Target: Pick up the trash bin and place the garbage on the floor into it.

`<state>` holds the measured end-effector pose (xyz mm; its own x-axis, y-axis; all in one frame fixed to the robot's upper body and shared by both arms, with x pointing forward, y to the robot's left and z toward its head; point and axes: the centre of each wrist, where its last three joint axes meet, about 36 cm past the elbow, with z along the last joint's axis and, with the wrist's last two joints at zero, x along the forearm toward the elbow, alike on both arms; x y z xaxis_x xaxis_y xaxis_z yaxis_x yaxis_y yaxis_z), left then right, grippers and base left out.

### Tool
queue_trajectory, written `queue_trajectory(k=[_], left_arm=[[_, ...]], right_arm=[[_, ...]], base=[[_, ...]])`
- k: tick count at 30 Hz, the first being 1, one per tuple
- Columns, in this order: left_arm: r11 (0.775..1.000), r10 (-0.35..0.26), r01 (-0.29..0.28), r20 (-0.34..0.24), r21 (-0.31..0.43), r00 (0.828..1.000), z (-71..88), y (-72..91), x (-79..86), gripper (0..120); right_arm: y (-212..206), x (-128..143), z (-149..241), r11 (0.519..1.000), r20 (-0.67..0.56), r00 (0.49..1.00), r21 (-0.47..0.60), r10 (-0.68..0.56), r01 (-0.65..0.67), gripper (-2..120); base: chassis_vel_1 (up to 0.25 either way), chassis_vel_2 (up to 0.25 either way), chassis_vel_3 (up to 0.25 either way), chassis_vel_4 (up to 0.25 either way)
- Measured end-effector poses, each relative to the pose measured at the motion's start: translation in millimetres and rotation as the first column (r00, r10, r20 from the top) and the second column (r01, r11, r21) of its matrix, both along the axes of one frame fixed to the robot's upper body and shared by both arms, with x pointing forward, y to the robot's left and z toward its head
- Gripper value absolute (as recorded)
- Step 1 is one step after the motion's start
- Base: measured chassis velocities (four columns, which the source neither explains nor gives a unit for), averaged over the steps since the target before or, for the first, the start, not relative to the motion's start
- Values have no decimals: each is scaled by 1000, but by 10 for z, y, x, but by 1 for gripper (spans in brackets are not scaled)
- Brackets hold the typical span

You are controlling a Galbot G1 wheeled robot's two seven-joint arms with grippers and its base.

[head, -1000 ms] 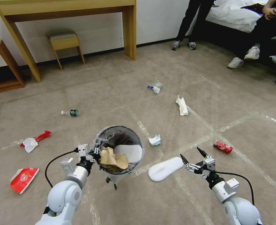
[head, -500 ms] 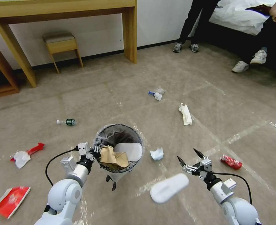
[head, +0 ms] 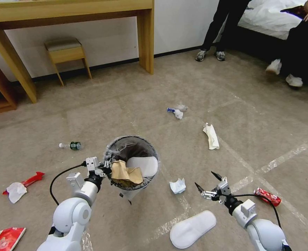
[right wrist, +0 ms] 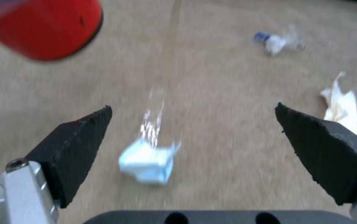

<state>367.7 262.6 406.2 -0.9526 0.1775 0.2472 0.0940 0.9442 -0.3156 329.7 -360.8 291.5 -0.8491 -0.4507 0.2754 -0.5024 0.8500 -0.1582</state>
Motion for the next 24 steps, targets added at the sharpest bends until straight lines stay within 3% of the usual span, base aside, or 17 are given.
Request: queue_trajectory(k=[6,14,24], left_arm=[[1000,4,-4,0,-2,1000,-3,6,10,1],[1000,6,-6,-4,-9,1000,-23,-7,17,1],[1000,2,-2,-5,-6,1000,-26,-8,29,1]], right_arm=[[-203,-73,-143,996,-81,996,-83,28,-34,100],[-183,-219,-408,997,-152,988,-75,17,-29,100],[-137,-142,-647,992,-207,977,-104,43,-66,100]], base=[[0,0,0,0],[0,0,0,0],[0,0,0,0]])
